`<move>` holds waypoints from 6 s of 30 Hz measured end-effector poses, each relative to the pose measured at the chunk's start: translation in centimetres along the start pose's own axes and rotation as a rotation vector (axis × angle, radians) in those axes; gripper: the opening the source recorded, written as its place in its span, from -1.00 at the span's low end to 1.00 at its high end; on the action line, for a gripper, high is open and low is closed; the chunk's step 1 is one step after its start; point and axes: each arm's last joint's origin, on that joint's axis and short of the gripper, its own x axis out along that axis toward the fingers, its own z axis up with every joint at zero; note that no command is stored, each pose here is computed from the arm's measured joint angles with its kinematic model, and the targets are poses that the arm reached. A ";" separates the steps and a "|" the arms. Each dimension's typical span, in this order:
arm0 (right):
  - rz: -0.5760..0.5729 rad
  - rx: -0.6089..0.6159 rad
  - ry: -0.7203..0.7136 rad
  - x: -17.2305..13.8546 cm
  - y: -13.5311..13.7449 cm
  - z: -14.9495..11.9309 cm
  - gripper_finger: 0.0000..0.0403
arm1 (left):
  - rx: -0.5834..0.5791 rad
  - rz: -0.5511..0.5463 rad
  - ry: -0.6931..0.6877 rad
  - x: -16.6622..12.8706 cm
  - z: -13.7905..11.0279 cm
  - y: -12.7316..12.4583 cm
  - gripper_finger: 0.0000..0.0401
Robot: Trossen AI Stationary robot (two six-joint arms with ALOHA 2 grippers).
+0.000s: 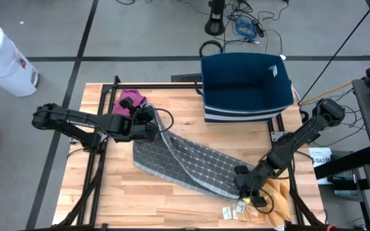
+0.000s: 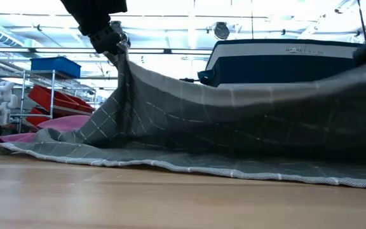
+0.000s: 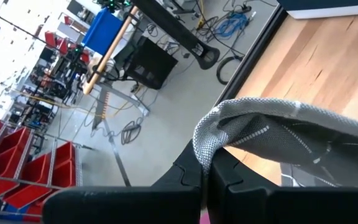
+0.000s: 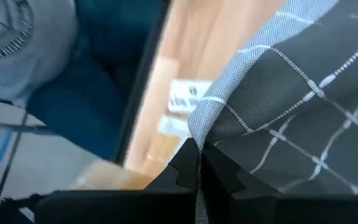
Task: Fold towel
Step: Fold the gray checkered towel
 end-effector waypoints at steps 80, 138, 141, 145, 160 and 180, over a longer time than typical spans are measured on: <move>-0.609 0.105 0.301 -2.3 -2.0 -5.6 -0.05 | -0.006 -0.053 0.015 0.0 0.0 -0.2 -1.00; -0.788 0.179 0.263 -1.2 -1.9 -6.7 -0.87 | -0.006 -0.071 0.020 0.0 -0.1 -0.2 -1.00; -0.805 0.192 0.247 -1.2 -1.5 -7.2 -0.77 | -0.006 -0.071 0.020 0.0 -0.1 -0.2 -1.00; -0.833 0.206 0.252 -1.5 -1.1 -8.0 -0.60 | -0.002 -0.072 0.020 0.0 -0.1 -0.2 -1.00; -0.768 0.050 0.174 -0.6 -0.3 -7.6 -0.28 | -0.001 -0.073 0.020 0.0 -0.1 -0.2 -1.00; -0.793 -0.050 0.219 1.3 -0.9 -7.1 -0.53 | -0.002 -0.075 0.021 0.0 0.0 -0.2 -1.00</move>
